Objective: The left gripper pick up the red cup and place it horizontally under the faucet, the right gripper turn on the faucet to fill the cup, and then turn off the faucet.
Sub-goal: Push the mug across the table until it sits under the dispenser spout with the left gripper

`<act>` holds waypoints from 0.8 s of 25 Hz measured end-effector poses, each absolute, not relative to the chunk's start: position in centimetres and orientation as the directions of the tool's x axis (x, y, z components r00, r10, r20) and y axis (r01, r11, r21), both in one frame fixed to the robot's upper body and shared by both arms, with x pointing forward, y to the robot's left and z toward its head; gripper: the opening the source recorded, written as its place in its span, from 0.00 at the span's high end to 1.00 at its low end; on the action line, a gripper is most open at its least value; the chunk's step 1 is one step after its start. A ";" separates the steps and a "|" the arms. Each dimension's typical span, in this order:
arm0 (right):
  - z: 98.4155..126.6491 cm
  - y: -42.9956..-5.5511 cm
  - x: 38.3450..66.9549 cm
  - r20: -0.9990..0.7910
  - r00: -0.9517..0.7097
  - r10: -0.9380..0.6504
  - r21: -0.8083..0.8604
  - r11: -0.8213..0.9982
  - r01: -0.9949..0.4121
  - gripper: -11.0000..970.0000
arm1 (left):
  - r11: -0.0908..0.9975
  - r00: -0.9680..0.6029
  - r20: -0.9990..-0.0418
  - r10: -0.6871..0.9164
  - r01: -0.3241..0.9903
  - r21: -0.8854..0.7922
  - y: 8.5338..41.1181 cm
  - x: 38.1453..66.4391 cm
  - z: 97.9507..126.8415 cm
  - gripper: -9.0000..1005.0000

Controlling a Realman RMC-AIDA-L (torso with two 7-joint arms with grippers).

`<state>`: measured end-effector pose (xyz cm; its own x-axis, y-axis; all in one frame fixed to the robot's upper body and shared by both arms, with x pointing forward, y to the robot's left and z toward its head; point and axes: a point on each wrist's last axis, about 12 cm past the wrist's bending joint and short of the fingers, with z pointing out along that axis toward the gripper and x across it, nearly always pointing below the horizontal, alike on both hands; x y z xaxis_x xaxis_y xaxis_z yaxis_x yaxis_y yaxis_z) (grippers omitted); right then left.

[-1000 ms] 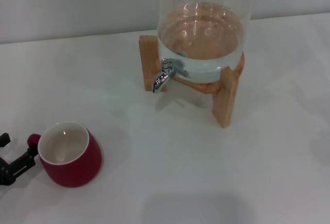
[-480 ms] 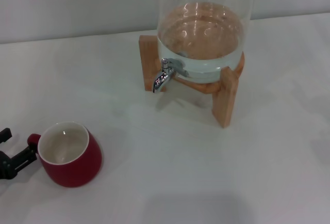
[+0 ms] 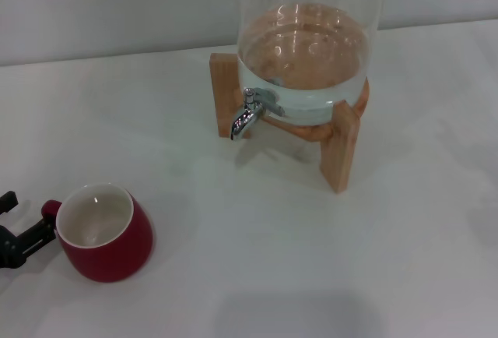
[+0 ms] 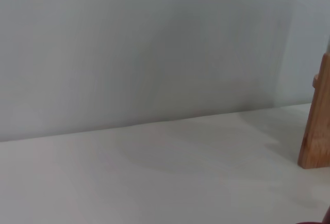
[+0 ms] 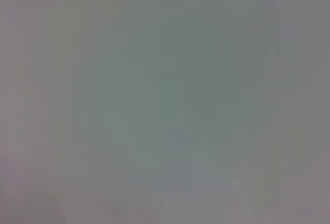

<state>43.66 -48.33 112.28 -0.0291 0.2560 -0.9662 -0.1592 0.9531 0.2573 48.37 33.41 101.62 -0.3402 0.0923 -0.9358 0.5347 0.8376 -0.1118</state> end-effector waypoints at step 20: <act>112.2 -48.4 43.5 -0.966 -0.029 0.256 0.258 0.954 -0.155 0.25 | 0.827 -0.359 -0.930 0.076 0.545 -0.142 33.0 48.6 101.6 0.25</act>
